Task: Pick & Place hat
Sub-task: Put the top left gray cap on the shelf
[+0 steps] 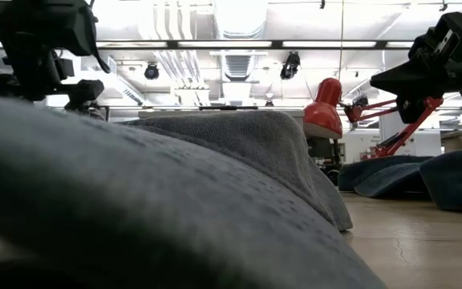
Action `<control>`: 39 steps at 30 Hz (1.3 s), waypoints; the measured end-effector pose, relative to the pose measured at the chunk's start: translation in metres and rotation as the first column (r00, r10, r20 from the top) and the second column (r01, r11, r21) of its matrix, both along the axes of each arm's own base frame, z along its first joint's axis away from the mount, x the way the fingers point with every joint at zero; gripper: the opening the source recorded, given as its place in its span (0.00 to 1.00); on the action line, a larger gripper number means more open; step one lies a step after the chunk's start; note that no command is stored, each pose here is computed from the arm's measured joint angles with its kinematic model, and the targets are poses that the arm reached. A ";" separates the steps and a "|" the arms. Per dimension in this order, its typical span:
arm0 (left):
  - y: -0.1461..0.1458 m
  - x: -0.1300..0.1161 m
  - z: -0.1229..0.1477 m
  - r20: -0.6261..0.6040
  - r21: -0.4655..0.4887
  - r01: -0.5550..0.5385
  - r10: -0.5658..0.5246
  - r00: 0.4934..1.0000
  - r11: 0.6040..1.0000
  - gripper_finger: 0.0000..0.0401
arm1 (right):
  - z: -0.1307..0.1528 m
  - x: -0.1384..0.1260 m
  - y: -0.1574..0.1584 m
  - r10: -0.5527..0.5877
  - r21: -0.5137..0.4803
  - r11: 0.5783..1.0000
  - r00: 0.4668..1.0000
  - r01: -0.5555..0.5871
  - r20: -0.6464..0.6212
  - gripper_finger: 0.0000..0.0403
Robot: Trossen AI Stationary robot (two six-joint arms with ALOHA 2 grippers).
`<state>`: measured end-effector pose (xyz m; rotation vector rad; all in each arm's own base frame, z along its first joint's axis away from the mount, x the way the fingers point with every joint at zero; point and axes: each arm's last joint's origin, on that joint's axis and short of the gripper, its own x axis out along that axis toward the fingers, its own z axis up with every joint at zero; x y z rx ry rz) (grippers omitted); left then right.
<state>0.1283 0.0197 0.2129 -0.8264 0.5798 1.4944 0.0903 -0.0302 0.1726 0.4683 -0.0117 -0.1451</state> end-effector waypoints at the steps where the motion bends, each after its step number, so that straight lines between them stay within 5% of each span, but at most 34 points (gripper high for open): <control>1: 0.001 0.000 -0.001 -0.005 -0.015 0.003 -0.003 1.000 1.000 0.82 | 0.000 0.000 0.000 0.000 0.000 1.000 1.000 0.000 0.000 0.07; 10: 0.013 0.008 -0.017 -0.097 -0.163 -0.024 0.008 0.995 0.986 0.82 | 0.000 0.000 0.000 0.000 0.000 1.000 1.000 0.000 0.000 0.07; 18: 0.027 0.009 -0.025 -0.139 -0.177 -0.118 0.094 0.986 0.977 0.82 | 0.000 0.000 0.000 0.003 0.000 1.000 1.000 -0.003 0.000 0.07; 39: 0.067 0.033 -0.064 -0.225 -0.266 -0.160 0.100 0.969 0.951 0.78 | 0.000 0.000 0.000 0.004 0.000 1.000 1.000 -0.004 0.000 0.07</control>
